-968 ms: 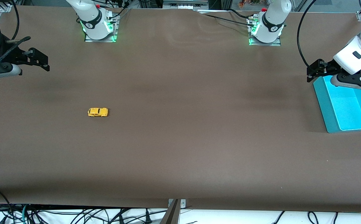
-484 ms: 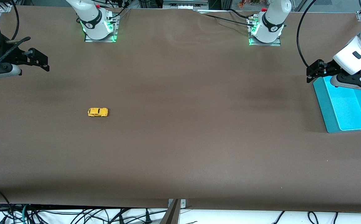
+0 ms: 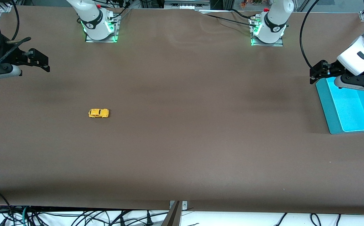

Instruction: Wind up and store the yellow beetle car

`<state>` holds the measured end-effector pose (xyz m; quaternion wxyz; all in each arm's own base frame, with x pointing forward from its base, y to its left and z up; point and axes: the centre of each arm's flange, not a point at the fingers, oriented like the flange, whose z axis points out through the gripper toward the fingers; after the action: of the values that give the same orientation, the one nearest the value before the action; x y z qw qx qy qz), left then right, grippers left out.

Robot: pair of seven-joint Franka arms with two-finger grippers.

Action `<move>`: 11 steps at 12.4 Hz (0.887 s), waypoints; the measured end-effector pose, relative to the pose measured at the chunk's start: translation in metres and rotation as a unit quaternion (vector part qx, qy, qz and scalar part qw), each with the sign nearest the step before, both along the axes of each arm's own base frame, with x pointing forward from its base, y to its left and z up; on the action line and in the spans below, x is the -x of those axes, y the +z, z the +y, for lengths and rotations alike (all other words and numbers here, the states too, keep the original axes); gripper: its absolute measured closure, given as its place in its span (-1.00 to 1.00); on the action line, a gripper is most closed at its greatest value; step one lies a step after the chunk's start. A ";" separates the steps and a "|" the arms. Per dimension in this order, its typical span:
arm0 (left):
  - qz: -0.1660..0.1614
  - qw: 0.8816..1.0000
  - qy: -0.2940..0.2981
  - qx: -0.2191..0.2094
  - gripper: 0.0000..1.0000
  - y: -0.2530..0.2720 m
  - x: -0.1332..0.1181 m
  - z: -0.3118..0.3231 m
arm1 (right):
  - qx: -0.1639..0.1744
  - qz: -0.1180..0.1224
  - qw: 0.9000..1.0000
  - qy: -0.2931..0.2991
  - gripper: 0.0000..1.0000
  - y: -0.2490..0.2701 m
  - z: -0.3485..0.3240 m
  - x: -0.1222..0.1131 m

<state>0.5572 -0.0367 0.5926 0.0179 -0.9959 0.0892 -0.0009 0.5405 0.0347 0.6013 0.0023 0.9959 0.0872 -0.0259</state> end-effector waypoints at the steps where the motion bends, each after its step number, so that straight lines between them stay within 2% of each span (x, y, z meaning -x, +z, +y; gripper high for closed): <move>1: 0.000 1.000 0.000 0.000 -1.00 0.000 0.000 0.000 | 0.000 0.000 1.000 0.000 -1.00 0.000 0.000 0.000; 11: -0.001 1.000 -0.001 0.000 -1.00 0.001 0.000 -0.001 | 0.001 0.014 1.000 0.000 -1.00 -0.001 0.000 0.004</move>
<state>0.5574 -0.0373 0.5939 0.0178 -0.9958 0.0897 -0.0016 0.5363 0.0352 0.6003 0.0023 0.9954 0.0875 -0.0399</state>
